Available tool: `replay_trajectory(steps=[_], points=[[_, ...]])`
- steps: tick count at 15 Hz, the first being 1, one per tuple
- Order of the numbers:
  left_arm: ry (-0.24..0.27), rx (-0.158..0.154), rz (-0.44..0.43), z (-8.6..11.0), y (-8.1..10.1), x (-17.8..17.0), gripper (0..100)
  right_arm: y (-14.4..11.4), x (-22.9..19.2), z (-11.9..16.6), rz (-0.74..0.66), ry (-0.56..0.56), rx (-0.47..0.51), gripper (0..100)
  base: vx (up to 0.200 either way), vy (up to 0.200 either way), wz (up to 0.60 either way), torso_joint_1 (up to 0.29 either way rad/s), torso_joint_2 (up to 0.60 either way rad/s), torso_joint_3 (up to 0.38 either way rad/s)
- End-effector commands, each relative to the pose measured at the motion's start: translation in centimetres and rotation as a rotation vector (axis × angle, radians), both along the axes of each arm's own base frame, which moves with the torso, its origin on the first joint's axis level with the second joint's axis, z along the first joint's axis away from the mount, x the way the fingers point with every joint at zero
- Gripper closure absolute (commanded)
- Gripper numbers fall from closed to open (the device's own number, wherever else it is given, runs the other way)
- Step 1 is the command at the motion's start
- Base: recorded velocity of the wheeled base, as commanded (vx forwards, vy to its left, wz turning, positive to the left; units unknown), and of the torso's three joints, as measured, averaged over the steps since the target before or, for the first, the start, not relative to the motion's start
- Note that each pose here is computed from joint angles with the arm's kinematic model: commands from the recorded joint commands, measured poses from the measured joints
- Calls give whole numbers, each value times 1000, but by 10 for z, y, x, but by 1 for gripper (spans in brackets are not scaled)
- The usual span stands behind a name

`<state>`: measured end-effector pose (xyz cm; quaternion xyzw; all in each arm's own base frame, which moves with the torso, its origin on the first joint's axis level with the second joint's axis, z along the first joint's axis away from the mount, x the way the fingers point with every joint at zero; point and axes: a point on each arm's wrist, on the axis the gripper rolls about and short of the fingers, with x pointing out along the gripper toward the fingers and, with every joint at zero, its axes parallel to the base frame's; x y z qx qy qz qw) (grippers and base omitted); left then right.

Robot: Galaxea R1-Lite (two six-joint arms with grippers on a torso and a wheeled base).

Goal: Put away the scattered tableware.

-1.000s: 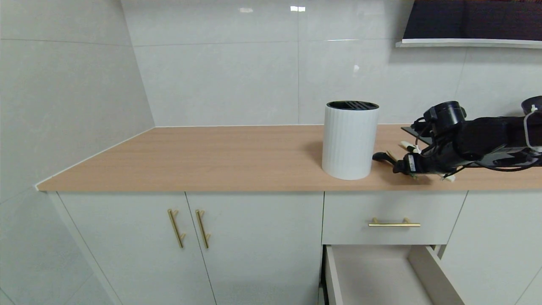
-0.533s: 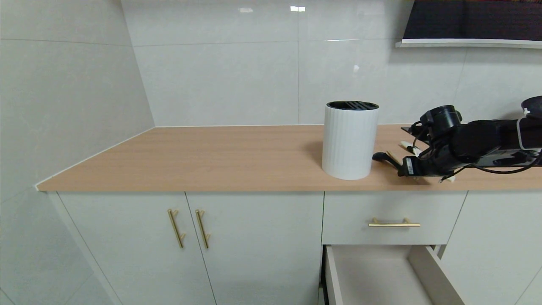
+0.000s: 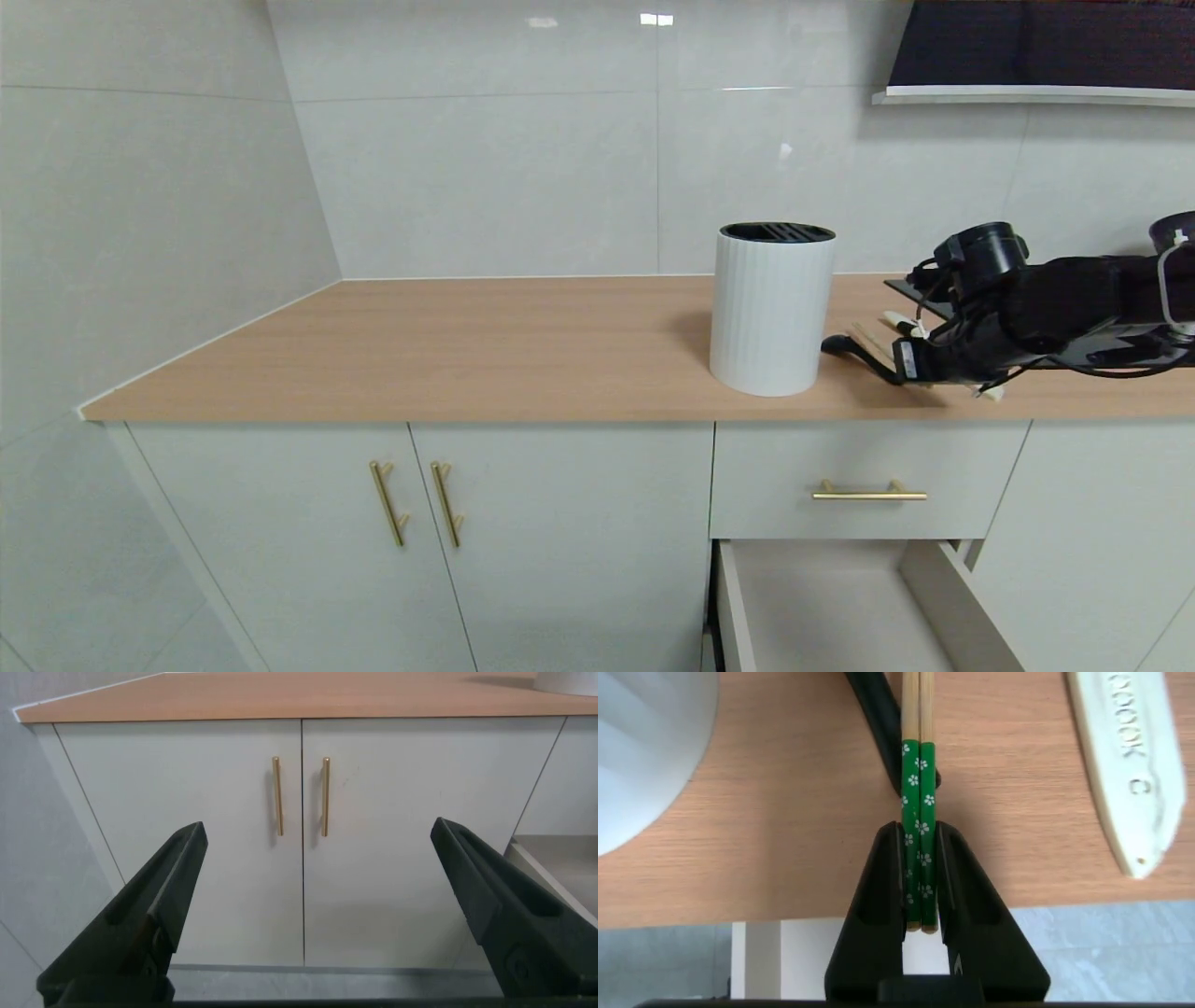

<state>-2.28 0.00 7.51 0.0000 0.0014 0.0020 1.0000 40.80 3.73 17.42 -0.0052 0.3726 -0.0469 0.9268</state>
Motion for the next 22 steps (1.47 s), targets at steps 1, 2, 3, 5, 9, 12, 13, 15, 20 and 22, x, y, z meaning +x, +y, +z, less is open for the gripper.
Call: replay_trajectory(steps=[1, 2, 3, 5, 9, 12, 13, 15, 20, 22], points=[[0, 0, 1, 0, 0, 0, 0, -2, -19, 18, -5, -26, 8, 100, 0, 0, 0, 0, 0, 0], [0, 0, 1, 0, 0, 0, 0, -3, -39, 27, -1, -31, 11, 100, 0, 0, 0, 0, 0, 0], [0, 0, 1, 0, 0, 0, 0, -5, -51, 32, -1, -32, 13, 100, 0, 0, 0, 0, 0, 0], [0, 0, 1, 0, 0, 0, 0, -9, -111, 53, 7, -62, 21, 100, 0, 0, 0, 0, 0, 0], [0, 0, 1, 0, 0, 0, 0, -14, -196, 57, 127, -82, 107, 100, 0, 0, 0, 0, 0, 0], [0, 0, 1, 0, 0, 0, 0, -13, -214, 46, 208, -54, 105, 100, 0, 0, 0, 0, 0, 0], [0, 0, 1, 0, 0, 0, 0, -9, -218, 37, 228, -21, 104, 100, 0, 0, 0, 0, 0, 0], [0, 0, 1, 0, 0, 0, 0, -3, -224, 21, 275, 41, 96, 100, 0, 0, 0, 0, 0, 0], [0, 0, 1, 0, 0, 0, 0, 16, -226, 3, 376, 46, 88, 100, 0, 0, 0, 0, 0, 0], [0, 0, 1, 0, 0, 0, 0, 20, -223, -6, 391, 66, 86, 100, 0, 0, 0, 0, 0, 0]])
